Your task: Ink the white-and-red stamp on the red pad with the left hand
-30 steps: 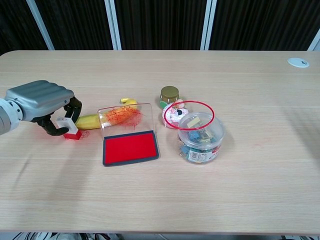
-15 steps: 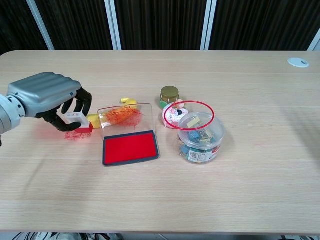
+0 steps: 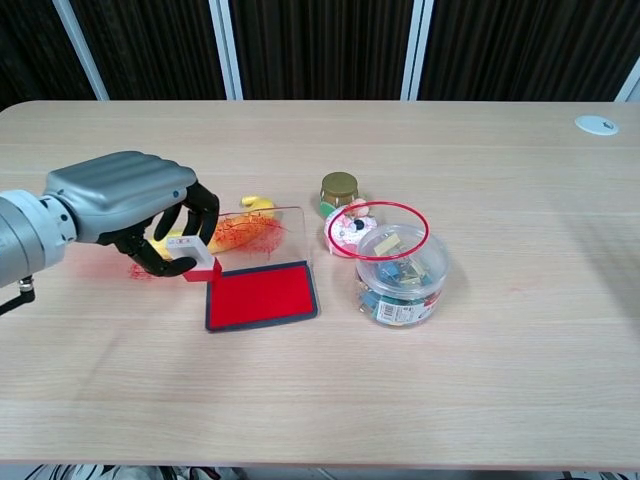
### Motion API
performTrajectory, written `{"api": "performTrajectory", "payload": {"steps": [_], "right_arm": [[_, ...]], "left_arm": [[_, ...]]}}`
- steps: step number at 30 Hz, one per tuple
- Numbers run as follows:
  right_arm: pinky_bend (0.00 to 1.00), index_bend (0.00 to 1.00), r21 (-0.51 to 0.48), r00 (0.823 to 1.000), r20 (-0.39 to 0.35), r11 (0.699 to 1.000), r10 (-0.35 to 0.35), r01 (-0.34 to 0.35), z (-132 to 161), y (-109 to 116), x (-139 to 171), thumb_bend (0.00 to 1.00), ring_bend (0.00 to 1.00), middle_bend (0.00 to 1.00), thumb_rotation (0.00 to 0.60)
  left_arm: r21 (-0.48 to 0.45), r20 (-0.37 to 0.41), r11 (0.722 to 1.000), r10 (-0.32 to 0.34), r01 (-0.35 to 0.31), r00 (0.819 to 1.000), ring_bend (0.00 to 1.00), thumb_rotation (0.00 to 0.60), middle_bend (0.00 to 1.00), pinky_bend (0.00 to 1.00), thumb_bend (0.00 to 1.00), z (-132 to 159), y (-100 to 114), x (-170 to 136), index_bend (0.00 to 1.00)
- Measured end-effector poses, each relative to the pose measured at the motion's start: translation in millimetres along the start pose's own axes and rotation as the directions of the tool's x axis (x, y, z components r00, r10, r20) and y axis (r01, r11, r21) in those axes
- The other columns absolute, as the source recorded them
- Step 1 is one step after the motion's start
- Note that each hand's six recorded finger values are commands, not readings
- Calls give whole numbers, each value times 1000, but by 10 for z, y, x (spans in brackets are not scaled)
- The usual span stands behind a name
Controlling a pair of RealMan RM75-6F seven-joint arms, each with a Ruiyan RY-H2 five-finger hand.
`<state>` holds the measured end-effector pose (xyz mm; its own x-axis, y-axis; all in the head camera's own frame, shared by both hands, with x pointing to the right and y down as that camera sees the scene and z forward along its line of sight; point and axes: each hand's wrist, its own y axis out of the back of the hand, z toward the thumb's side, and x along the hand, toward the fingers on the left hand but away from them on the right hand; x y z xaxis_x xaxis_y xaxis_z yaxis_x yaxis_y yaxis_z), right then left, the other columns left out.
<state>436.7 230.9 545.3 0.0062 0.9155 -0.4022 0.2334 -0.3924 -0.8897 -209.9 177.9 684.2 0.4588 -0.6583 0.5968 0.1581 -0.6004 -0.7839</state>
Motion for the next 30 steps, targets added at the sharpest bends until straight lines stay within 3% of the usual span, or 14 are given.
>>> {"api": "performTrajectory", "payload": {"steps": [10,30], "right_arm": [[162,0,-7,1000,3,1000,2,-2,-8,2,-6,129,0,0,600],[162,0,-10,1000,3,1000,8,-8,-4,-7,-6,131,0,0,600]], "left_arm": [[-16,18,999,-39,40,999,579,600,737,627,559,265,-109,180,730],[28,18,997,-74,73,997,585,600,744,630,559,322,-228,269,732]]}}
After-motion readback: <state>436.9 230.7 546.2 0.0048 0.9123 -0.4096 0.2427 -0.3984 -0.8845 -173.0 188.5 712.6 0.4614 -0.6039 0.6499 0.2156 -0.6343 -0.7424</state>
